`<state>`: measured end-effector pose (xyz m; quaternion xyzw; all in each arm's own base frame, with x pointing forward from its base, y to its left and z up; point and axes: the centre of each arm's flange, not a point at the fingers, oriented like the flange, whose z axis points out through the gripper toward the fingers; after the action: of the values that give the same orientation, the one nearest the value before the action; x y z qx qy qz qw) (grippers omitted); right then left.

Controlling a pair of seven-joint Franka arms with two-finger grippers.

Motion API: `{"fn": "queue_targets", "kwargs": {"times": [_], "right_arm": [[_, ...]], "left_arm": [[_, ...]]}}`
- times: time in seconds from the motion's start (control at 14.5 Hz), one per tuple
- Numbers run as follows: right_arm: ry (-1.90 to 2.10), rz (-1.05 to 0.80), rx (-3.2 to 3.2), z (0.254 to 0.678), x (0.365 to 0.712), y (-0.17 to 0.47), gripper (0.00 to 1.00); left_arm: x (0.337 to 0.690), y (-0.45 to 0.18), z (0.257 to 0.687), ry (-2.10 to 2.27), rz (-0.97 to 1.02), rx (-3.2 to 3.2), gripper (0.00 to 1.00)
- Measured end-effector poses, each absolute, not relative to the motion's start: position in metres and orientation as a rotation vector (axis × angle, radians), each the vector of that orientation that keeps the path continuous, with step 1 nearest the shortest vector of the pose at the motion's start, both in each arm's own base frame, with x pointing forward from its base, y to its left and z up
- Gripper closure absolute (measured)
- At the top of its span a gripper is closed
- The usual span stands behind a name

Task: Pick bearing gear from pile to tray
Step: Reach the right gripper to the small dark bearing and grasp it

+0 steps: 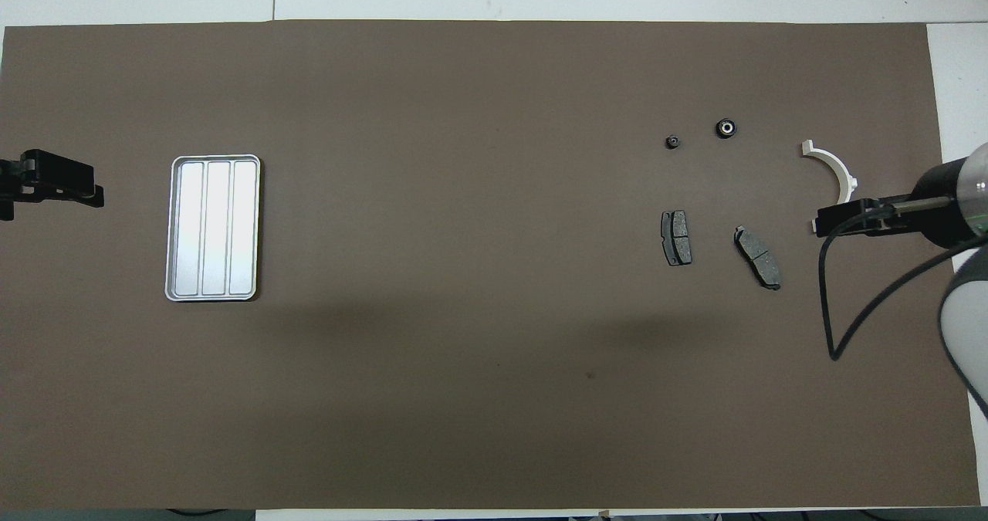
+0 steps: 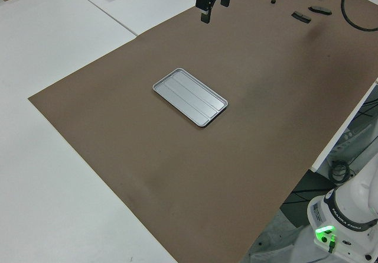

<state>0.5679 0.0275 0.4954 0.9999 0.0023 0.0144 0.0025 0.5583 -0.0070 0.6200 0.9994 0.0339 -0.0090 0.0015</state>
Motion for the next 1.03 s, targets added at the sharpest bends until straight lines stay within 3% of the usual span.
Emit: {"fn": "queue_targets", "kwargs": {"times": [0.41, 1.03], "right_arm": [[-0.114, 0.068, 3.131, 0.389, 0.616, 0.078, 0.0], [-0.121, 0.054, 3.108, 0.319, 0.697, 0.084, 0.0]], "left_arm": [[0.558, -0.007, 0.62, 0.106, -0.028, 3.137, 0.0], [0.558, -0.007, 0.62, 0.106, -0.028, 3.137, 0.0]]}}
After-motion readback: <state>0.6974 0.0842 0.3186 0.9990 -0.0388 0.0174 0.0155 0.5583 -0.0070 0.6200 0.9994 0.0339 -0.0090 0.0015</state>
